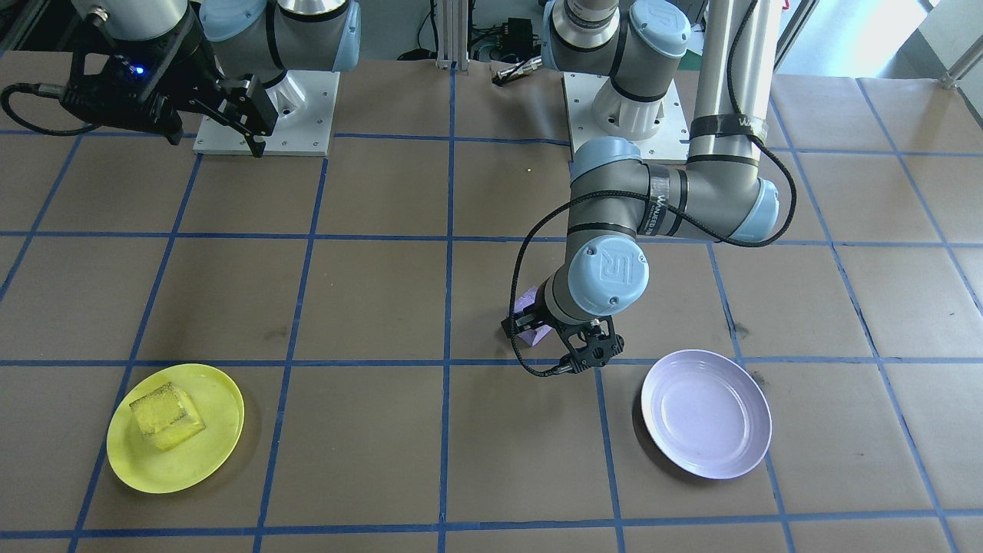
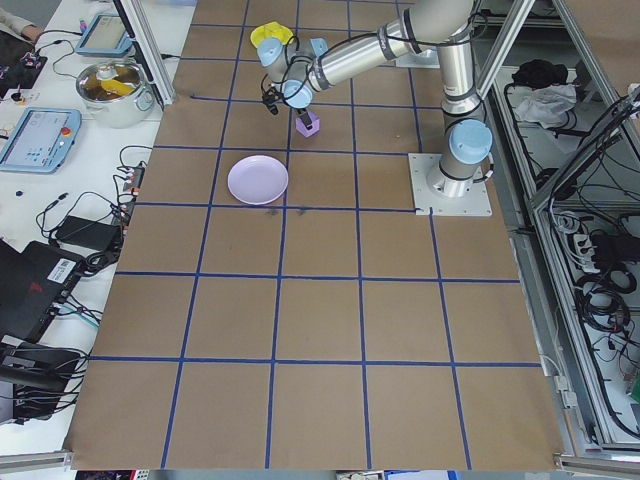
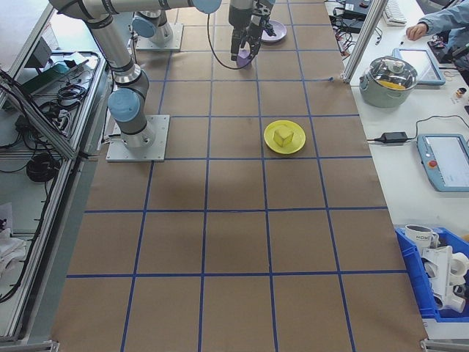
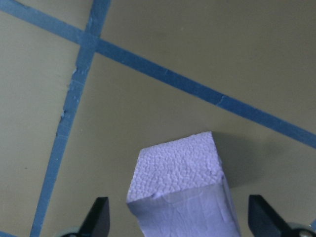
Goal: Sort blocks by color into plates
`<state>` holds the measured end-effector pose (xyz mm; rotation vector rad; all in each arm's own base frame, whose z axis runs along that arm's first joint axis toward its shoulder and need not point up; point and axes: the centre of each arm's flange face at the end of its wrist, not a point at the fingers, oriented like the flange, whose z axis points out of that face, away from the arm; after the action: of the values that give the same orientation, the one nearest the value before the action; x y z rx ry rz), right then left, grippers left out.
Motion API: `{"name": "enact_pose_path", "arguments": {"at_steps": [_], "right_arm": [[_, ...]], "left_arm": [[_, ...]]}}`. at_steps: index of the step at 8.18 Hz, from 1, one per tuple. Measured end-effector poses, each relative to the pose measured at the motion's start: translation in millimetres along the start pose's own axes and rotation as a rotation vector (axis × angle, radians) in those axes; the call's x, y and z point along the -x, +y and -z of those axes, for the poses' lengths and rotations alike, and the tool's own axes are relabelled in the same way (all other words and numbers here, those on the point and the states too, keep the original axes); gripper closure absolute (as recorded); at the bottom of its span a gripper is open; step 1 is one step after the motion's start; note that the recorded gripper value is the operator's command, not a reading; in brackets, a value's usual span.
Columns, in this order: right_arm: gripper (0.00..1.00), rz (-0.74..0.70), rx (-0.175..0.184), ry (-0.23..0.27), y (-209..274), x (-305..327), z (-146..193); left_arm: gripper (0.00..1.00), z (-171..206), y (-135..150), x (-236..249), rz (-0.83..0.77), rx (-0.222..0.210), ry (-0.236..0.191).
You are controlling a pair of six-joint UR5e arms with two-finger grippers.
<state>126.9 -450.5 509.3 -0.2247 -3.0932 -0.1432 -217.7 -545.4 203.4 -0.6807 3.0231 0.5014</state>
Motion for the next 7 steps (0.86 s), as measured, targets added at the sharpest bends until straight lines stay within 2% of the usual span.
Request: {"name": "enact_pose_path", "arguments": {"at_steps": [2,3,4,5,7], "right_arm": [[0.00,0.000,0.001,0.000,1.0,-0.1,-0.9],[0.00,0.001,0.001,0.004,1.0,-0.5,-1.1],[0.00,0.001,0.001,0.007,0.9,-0.8,-1.2],[0.00,0.001,0.002,0.007,0.9,-0.8,-1.4],[0.00,0.001,0.006,0.010,1.0,-1.0,-1.8]], "left_arm": [[0.02,-10.9,2.4,-5.7,-0.009,0.014,-0.014],[0.19,-13.1,2.4,-6.4,-0.010,0.017,-0.018],[0.63,-15.9,1.1,-6.2,-0.010,0.021,-0.022],[1.00,-19.9,-1.4,-6.4,-0.011,0.025,-0.028],[1.00,-18.1,-4.9,-7.7,-0.014,0.021,-0.022]]}}
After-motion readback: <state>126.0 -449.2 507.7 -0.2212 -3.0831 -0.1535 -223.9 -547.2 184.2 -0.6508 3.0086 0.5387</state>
